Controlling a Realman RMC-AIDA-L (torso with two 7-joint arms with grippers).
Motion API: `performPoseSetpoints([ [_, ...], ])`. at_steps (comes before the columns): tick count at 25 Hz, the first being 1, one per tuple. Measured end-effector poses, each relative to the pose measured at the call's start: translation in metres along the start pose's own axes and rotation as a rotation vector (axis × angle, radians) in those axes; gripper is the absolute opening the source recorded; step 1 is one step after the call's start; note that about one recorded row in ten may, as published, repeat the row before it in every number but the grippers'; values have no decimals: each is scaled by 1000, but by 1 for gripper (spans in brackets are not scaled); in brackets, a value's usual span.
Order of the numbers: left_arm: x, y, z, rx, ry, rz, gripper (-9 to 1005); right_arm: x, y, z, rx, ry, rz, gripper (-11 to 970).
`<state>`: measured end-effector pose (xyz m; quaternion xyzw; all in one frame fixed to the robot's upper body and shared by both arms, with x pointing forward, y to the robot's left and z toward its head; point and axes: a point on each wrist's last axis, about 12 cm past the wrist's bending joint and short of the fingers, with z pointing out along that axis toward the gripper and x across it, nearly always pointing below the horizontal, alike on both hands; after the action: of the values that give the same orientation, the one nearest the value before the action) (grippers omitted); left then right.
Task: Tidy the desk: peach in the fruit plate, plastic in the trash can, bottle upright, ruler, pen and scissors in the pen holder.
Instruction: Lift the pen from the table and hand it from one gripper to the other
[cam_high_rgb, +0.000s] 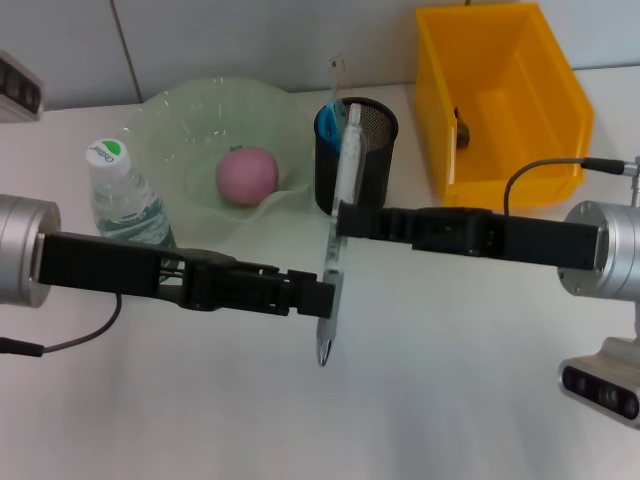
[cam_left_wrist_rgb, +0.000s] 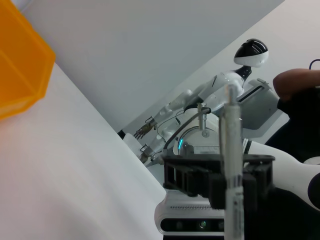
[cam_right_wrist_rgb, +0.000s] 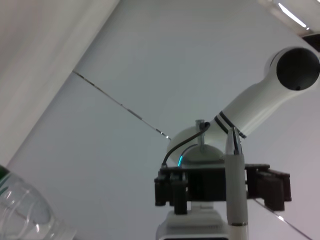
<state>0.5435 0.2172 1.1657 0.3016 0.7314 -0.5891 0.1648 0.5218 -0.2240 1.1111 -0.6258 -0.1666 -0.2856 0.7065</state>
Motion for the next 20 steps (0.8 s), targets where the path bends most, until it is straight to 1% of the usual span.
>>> performPoseSetpoints([
  [4,0,0,4,11,0,5,705,-1,0,3,9,-20,-5,211],
  [15,0,0,7,17,-1,21,640,1,1,5,9,-38,-11,220],
  [20,-1,0,10,22,-9,35,572,0,2,6,8,-39,-2,224],
])
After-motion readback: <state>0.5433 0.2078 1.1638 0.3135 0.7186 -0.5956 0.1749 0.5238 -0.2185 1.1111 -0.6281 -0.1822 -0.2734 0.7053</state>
